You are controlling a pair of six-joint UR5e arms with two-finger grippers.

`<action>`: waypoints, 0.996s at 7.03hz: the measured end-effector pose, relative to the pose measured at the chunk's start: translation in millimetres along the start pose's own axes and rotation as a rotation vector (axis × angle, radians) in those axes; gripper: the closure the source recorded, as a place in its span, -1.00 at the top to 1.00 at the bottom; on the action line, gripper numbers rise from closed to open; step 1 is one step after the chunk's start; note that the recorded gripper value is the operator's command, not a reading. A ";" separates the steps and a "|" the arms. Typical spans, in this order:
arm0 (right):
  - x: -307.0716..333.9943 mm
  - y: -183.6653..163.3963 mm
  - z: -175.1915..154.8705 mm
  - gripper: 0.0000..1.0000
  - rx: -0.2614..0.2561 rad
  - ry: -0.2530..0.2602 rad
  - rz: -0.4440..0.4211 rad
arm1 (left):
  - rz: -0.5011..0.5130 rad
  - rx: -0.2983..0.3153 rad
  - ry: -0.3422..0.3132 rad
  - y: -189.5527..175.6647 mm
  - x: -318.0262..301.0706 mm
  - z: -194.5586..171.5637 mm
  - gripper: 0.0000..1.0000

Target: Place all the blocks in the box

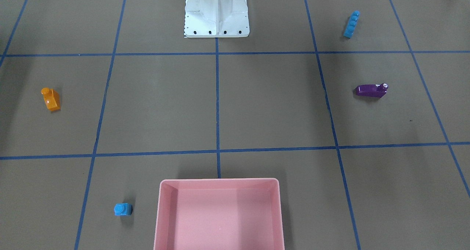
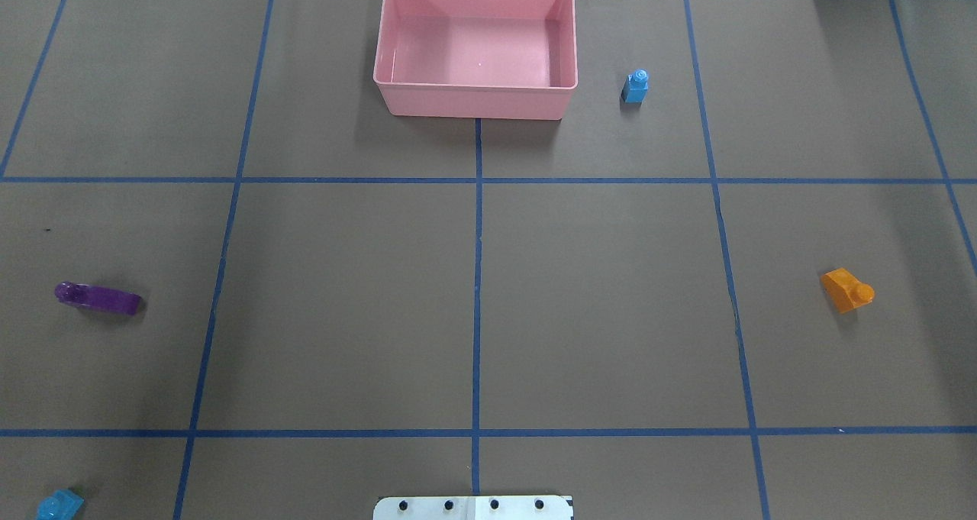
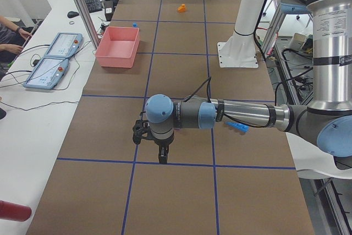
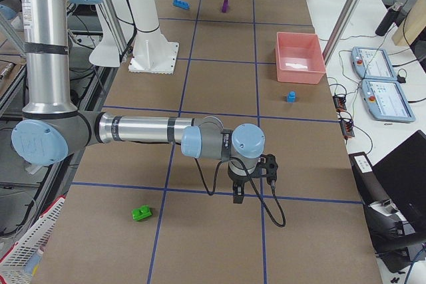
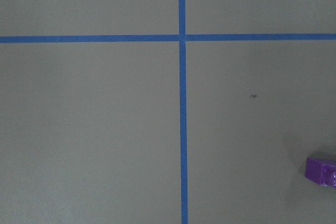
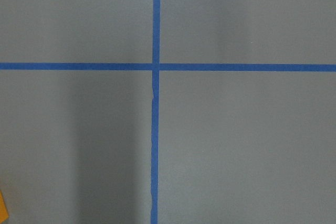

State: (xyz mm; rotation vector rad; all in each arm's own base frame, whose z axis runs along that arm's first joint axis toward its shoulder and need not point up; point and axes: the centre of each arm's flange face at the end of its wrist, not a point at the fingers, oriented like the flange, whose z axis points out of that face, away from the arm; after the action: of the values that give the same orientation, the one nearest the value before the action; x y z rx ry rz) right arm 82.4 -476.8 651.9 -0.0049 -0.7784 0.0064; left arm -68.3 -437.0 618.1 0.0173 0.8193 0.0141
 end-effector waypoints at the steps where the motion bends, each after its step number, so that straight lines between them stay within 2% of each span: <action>1: -0.4 -0.1 -0.4 1.00 0.001 0.000 -0.002 | 0.001 0.001 0.000 0.0 -0.1 -0.2 1.00; 4: -10.4 -3.9 -2.6 1.00 0.005 -0.003 -0.020 | 0.009 0.009 -0.001 -3.7 5.2 -4.5 1.00; 6: -79.3 -17.1 4.5 1.00 0.014 -0.005 -0.137 | 0.051 0.022 0.005 -16.8 24.2 -9.1 1.00; 7: -130.6 -21.8 12.0 1.00 0.021 -0.014 -0.162 | 0.102 0.023 0.009 -24.7 42.1 -4.0 1.00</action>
State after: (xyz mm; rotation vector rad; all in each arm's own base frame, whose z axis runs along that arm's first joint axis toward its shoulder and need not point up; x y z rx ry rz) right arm -18.9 -499.6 568.9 0.0779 -0.7912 -0.1393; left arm -42.4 -460.8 584.1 0.0810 0.8268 0.1013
